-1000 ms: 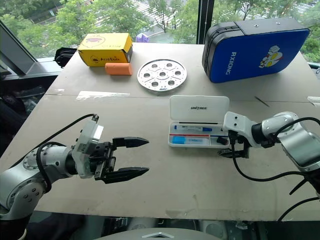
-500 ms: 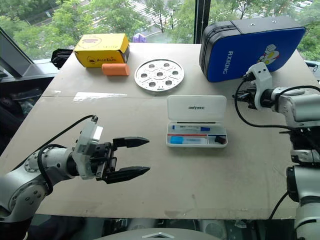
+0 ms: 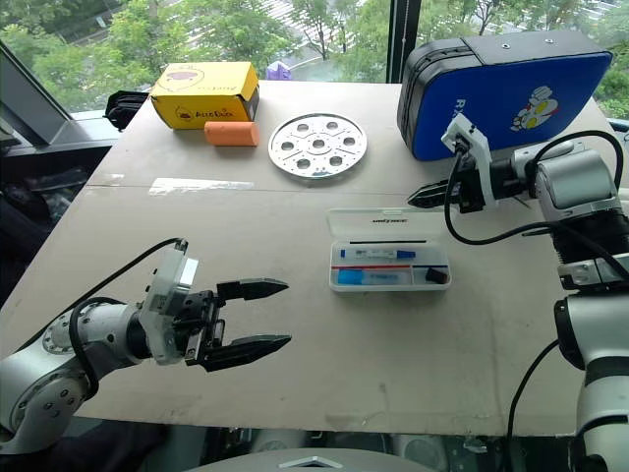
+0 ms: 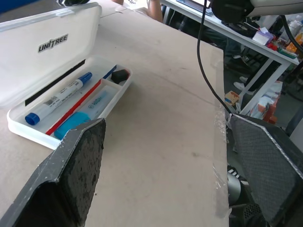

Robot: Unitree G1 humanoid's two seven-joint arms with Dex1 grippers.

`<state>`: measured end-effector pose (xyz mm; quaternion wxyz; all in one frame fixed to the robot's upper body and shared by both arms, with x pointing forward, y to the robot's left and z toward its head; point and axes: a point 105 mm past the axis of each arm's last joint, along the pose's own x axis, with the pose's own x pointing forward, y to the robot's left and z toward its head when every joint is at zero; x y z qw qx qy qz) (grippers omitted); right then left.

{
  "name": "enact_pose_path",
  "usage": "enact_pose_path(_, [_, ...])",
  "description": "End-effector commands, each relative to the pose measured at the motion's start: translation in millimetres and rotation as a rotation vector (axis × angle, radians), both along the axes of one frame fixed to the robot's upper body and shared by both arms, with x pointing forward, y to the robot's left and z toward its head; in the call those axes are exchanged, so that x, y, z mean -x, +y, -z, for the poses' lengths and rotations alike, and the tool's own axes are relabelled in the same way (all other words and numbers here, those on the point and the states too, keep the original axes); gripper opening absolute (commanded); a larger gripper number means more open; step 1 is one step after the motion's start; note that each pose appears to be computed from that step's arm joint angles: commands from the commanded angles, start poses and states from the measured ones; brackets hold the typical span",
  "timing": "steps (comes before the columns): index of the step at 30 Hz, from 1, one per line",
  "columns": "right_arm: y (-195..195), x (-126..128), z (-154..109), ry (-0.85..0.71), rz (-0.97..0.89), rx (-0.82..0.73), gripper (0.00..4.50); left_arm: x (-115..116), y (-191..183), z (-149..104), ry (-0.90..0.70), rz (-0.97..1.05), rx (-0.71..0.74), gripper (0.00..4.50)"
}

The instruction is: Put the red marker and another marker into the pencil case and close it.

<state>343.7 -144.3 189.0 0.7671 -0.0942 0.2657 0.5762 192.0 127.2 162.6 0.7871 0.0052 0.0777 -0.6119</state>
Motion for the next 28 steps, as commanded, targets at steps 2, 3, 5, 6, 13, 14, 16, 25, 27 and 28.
enact_pose_path(2, [7, 15, 52, -0.003, -0.031, 0.168, 0.03, 2, -3, -11, -0.054, 0.015, 0.006, 4.21])
enact_pose_path(3, [4, 17, 69, -0.017, -0.025, 0.232, 0.03, 1, -3, -11, -0.053, 0.015, 0.006, 4.21])
enact_pose_path(5, [-5, 20, 93, -0.05, -0.005, 0.324, 0.03, 1, -4, -12, -0.054, 0.015, 0.004, 4.21])
enact_pose_path(6, [-8, 24, 98, -0.057, -0.005, 0.328, 0.03, 1, -4, -11, -0.051, 0.015, 0.002, 4.21])
enact_pose_path(13, [-20, 72, 24, -0.431, 0.09, -0.111, 0.27, -4, 6, 4, -0.044, -0.09, -0.068, 4.21])
enact_pose_path(14, [-32, 86, 27, -0.448, 0.108, -0.085, 0.57, -3, 11, 8, -0.03, -0.104, -0.081, 4.21])
enact_pose_path(16, [-49, 104, 31, -0.458, 0.17, -0.047, 1.36, 0, 19, 16, -0.006, -0.12, -0.103, 4.21])
enact_pose_path(25, [-123, 195, 50, -0.4, 0.484, 0.105, 4.45, 21, 63, 40, 0.103, -0.224, -0.188, 4.21])
enact_pose_path(27, [-126, 201, 53, -0.392, 0.507, 0.105, 4.45, 22, 61, 43, 0.118, -0.211, -0.185, 4.21])
enact_pose_path(28, [-126, 203, 56, -0.389, 0.506, 0.112, 4.45, 20, 58, 43, 0.114, -0.197, -0.191, 4.21])
